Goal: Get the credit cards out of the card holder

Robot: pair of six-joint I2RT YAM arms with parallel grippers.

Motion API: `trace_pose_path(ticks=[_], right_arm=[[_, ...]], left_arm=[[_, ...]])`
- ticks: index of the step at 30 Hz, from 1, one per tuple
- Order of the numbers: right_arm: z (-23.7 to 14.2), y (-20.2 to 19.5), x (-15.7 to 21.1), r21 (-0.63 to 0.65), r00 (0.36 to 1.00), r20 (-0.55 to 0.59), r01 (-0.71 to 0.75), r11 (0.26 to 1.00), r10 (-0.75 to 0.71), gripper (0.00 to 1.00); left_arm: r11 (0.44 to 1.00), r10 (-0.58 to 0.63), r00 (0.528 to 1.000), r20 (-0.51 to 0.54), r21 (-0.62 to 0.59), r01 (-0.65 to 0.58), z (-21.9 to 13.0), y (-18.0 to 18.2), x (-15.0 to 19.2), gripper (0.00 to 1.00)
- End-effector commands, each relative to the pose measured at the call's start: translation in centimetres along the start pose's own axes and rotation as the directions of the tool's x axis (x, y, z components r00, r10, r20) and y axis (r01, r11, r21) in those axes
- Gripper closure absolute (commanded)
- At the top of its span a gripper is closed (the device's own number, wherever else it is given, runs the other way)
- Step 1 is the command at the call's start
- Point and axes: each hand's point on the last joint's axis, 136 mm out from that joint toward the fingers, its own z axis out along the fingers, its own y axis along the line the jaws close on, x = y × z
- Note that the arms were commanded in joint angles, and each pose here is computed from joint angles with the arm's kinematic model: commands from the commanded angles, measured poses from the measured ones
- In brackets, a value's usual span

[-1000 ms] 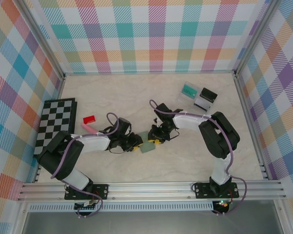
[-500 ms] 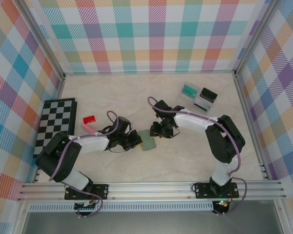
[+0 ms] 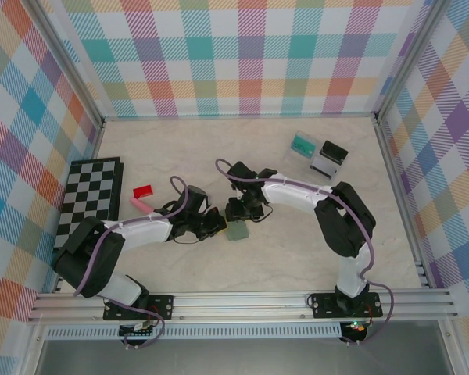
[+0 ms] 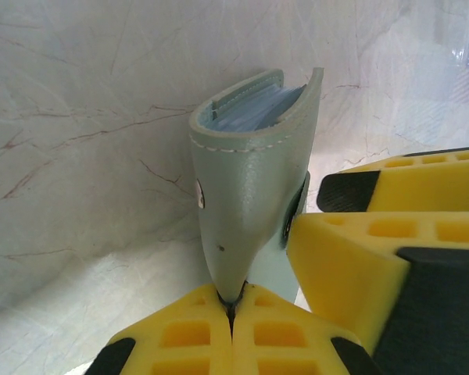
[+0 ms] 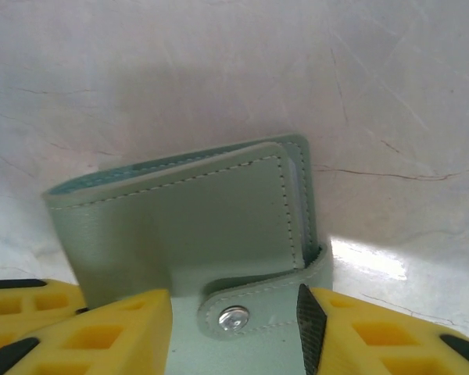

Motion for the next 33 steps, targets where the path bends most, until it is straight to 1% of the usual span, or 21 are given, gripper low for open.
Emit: trace_pose_path(ticks=[1,5,10,16,17,19,22,28,33], right_arm=[[0.3,-0.2,0.5,0.021,0.999,-0.036,0.002,1.000,-0.001,0.55],[0.6,-0.7,0.7,0.047,0.999,-0.045,-0.010,0.999,0.012,0.58],[0.7,-1.2,0.8,0.068,0.999,-0.043,-0.021,0.997,0.024,0.60],[0.5,-2.4,0.6,0.136,0.998,-0.020,-0.048,0.989,0.052,0.64],[0.5,-2.7,0.6,0.149,0.998,-0.016,-0.055,0.987,0.058,0.65],[0.4,-3.2,0.6,0.179,0.998,-0.007,-0.066,0.982,0.068,0.70],[0.3,-4.2,0.6,0.221,0.996,0.005,-0.093,0.971,0.094,0.74],[-0.2,-5.1,0.6,0.250,0.990,0.037,-0.139,0.958,0.134,0.75],[-0.5,-6.8,0.9,0.303,0.979,0.037,-0.202,0.931,0.200,0.77]], left_arm=[[0.999,0.032,0.999,0.024,0.034,-0.033,-0.8,-1.5,-0.8,1.00],[0.999,0.031,0.999,0.030,0.032,-0.032,-0.8,-1.5,-0.9,1.00],[0.999,0.030,0.999,0.034,0.026,-0.031,-0.8,-1.3,-0.9,1.00],[1.000,0.022,0.999,0.044,-0.004,-0.021,-1.0,-0.6,-0.9,1.00],[1.000,0.018,0.999,0.044,-0.018,-0.017,-1.1,-0.4,-0.9,1.00],[0.999,0.009,0.999,0.049,-0.043,-0.007,-1.1,0.2,-0.9,1.00],[0.998,-0.003,0.999,0.045,-0.060,0.006,-1.0,0.7,-0.8,1.00],[0.996,-0.012,0.998,0.059,-0.088,0.017,-1.1,1.5,-0.8,1.00],[0.993,-0.030,0.998,0.062,-0.110,0.037,-1.1,2.3,-0.7,1.00]])
